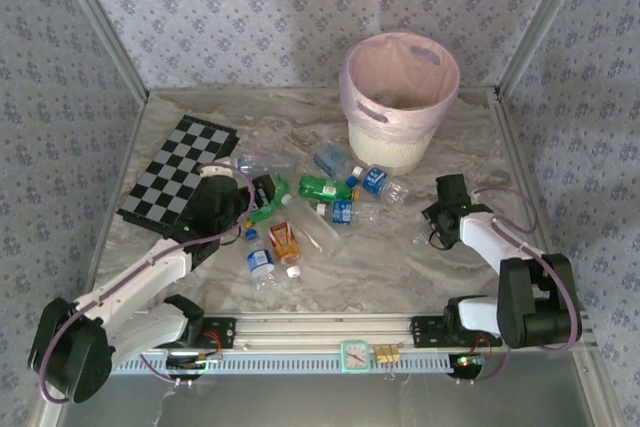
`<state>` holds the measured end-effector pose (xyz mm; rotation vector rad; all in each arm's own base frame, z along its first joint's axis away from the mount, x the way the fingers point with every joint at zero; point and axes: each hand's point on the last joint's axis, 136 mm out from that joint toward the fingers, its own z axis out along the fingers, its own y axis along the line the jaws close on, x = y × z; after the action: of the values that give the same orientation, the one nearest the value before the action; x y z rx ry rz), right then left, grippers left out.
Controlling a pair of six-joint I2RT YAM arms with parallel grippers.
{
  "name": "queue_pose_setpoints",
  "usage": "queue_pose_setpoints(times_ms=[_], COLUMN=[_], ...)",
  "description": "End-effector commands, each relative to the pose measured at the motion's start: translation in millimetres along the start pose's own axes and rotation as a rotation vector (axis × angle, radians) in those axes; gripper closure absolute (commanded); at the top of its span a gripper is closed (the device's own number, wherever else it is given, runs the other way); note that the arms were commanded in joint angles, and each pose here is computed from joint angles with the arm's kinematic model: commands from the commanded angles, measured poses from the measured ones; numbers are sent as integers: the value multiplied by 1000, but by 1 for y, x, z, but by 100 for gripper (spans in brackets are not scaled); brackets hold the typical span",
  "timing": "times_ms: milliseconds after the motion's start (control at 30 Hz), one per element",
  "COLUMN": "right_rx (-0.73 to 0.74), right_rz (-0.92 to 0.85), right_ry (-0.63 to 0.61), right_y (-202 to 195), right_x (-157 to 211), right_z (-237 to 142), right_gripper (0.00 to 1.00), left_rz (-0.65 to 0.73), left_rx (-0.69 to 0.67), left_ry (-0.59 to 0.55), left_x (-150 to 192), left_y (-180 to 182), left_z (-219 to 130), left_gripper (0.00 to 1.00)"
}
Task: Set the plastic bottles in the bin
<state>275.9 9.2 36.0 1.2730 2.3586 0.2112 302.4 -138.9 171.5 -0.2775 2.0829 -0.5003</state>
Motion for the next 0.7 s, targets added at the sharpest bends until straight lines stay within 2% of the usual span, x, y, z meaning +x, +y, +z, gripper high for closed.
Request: queue_pose_setpoints(times_ms=[0,167,367,667], right_rx=[-85,-236,-465,-735], right_rz=[-51,-179,-292,-436], right_ry=[-36,-79,-190,-266], right_y=[17,41,76,156], right_x=[-6,-12,-29,-55], right_z=[-14,-53,-125,-222], right_gripper=[46,51,58,58], left_rz=[-29,-42,-19,18], left_rx=[-1,8,19,12], left_ry=[17,11,50,96], left_x=[3,2,4,17], left_y=[6,10,10,12], left_z=[-14,-33,-49,-25], left_gripper=[0,0,0,0])
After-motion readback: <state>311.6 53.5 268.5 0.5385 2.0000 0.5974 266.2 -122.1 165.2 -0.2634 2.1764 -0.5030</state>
